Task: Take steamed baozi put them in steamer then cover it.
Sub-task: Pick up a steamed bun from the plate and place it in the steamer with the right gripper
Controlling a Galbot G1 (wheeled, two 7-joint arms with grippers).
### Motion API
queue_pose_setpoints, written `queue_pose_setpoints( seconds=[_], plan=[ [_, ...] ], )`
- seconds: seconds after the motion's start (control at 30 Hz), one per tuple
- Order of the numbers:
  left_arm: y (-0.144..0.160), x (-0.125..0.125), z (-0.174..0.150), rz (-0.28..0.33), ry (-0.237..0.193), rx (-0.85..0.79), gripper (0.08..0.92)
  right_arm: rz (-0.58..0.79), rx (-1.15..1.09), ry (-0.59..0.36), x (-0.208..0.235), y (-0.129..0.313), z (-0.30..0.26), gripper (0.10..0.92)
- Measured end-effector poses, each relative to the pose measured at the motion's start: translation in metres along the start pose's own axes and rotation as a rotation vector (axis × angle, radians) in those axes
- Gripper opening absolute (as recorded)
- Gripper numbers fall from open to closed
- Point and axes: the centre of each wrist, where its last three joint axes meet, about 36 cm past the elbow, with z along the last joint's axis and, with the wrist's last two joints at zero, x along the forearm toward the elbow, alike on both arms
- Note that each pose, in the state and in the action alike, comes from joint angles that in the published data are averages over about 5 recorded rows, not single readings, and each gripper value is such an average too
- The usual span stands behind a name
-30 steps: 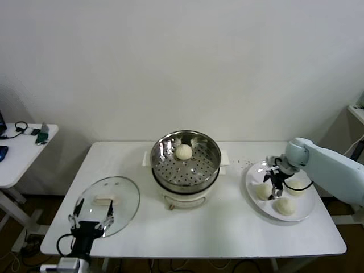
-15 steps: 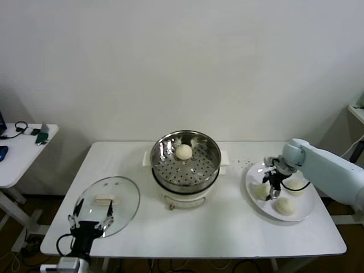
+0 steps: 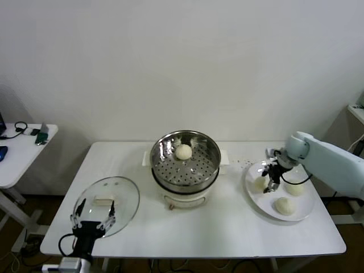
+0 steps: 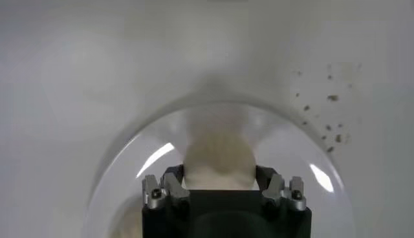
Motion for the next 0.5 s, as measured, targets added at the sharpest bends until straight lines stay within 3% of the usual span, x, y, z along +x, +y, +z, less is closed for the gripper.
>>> queue_pose_setpoints(
  seconds=[0.33,0.5],
  plan=[
    [-0.004,0.003,-0.003,0.028,-0.011,-0.006,0.823,0.073,0.032,-0.113,0.105,-0.032,-0.082,0.712],
    [-0.008,0.004,-0.004,0.04,-0.018,-0.006,0.823,0.076,0.065,-0.154,0.135,-0.035,-0.135,0.714]
  ],
)
